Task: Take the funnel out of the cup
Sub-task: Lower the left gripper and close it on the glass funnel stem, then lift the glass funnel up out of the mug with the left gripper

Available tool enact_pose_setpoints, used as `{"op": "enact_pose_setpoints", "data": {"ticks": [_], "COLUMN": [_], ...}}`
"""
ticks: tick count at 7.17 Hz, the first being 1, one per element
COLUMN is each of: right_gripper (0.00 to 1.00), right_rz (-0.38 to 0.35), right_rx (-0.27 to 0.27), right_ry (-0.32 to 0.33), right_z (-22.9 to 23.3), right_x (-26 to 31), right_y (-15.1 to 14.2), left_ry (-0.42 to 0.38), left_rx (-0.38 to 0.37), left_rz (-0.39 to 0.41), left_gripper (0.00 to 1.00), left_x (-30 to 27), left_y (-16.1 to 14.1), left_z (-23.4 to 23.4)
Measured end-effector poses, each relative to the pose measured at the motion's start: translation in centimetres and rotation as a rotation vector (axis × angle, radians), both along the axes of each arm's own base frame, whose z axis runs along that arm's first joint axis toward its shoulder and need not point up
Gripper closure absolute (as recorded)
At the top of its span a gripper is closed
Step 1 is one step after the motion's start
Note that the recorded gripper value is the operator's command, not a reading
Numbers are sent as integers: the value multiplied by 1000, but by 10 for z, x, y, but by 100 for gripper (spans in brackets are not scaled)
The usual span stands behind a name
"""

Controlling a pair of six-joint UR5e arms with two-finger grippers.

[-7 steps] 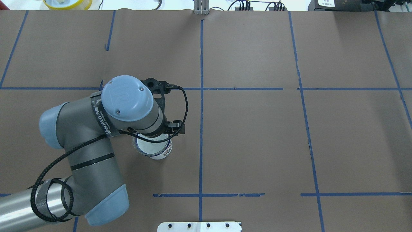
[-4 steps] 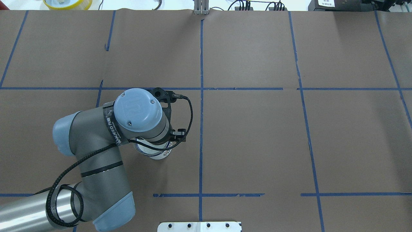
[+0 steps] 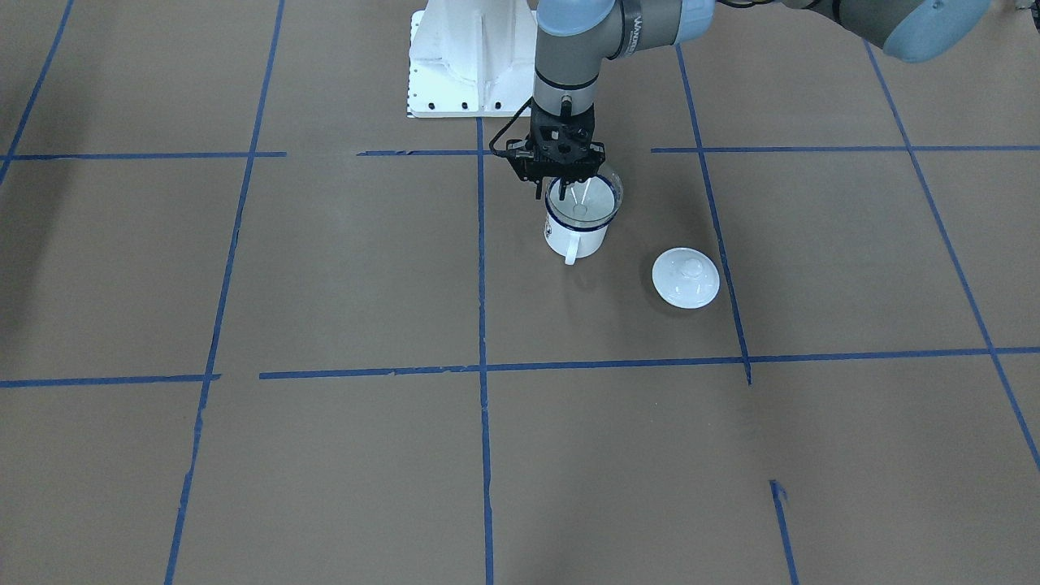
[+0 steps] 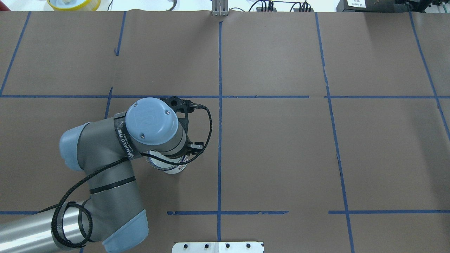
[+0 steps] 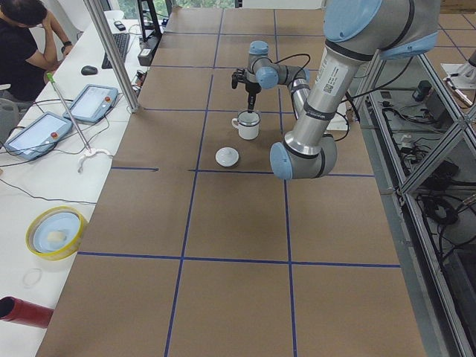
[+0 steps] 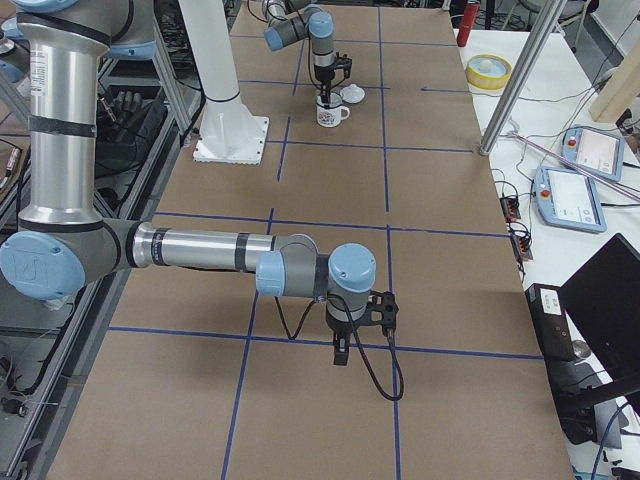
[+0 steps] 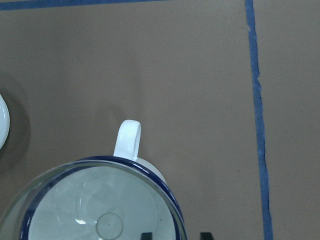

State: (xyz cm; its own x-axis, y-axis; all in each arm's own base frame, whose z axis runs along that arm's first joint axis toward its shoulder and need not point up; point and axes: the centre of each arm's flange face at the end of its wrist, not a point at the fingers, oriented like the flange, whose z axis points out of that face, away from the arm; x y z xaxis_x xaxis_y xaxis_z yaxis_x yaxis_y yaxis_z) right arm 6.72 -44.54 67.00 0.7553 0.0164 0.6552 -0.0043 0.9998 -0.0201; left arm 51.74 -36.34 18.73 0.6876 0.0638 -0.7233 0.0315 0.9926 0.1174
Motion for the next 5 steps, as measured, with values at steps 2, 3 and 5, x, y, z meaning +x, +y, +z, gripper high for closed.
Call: {"op": "enact_pose_setpoints", "data": {"ticks": [2, 3, 5], "right_gripper": [0, 0, 0], "right_rz": [0, 0, 0], "right_rx": [0, 0, 0], "right_ry": [0, 0, 0], "right_z": [0, 0, 0], "right_x": [0, 0, 0], "right_y": [0, 0, 0], "left_ry": [7, 13, 11], "left_rx": [4, 7, 6], "left_rz": [-3, -7, -21], "left_gripper": [100, 100, 100], "left_x": [-7, -17, -50], "left_y": [1, 3, 9], "left_z": [-3, -10, -30]}}
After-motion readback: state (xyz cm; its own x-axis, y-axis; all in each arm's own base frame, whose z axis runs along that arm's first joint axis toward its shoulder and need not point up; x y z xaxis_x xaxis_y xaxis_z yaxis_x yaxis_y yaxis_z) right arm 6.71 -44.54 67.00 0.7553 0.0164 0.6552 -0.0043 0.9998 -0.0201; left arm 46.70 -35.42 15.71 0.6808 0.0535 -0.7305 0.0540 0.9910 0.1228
